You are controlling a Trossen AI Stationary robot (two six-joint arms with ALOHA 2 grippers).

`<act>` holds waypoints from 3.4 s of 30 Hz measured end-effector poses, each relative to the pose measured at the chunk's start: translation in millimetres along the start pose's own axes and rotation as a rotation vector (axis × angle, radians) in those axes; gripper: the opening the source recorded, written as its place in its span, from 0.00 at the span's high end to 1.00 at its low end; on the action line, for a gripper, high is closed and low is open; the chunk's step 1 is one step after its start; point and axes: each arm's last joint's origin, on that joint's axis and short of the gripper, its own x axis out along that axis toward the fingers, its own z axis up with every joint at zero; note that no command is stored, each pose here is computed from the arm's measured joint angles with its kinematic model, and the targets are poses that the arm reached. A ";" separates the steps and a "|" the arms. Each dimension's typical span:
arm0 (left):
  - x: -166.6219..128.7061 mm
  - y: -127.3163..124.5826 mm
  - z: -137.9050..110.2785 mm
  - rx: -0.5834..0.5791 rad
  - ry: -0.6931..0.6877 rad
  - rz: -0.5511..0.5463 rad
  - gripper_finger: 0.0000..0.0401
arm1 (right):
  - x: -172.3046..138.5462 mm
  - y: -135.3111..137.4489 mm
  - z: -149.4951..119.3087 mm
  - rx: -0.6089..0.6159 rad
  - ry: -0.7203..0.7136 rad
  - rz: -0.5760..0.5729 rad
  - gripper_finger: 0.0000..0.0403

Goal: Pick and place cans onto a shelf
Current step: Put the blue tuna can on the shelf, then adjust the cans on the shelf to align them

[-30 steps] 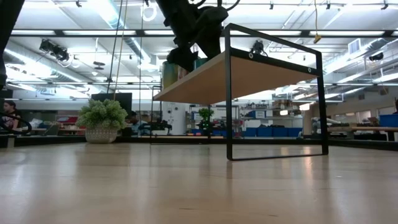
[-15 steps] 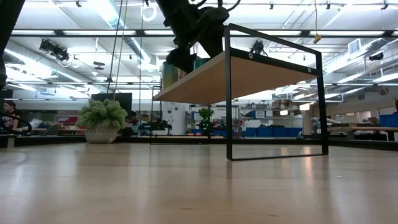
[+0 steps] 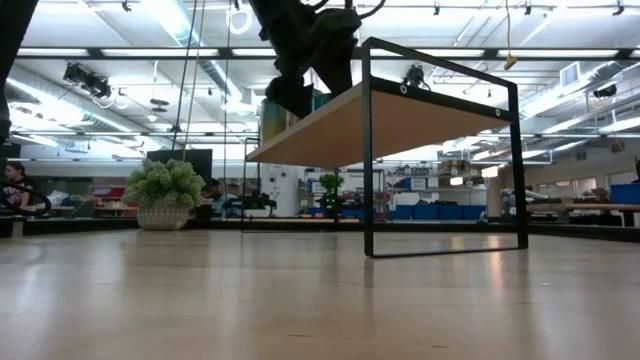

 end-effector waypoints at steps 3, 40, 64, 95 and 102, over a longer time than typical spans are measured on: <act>-4.7 1.3 -1.0 0.002 0.006 0.003 0.03 | 0.0 0.0 0.0 0.002 0.000 0.000 0.07; -45.9 8.8 -14.1 0.039 0.087 0.035 0.03 | -0.1 0.3 1.1 0.001 -0.010 0.003 0.07; -61.0 -50.4 -24.7 0.504 -0.029 -0.371 0.03 | -0.1 0.4 1.2 0.029 -0.011 0.004 0.07; -25.8 -26.4 -7.1 0.384 -0.027 -0.230 0.03 | 0.0 1.1 2.5 0.029 -0.022 0.008 0.07; -39.9 -29.7 -14.1 0.370 -0.014 -0.189 0.03 | 0.1 0.5 -0.7 0.016 0.024 0.043 0.07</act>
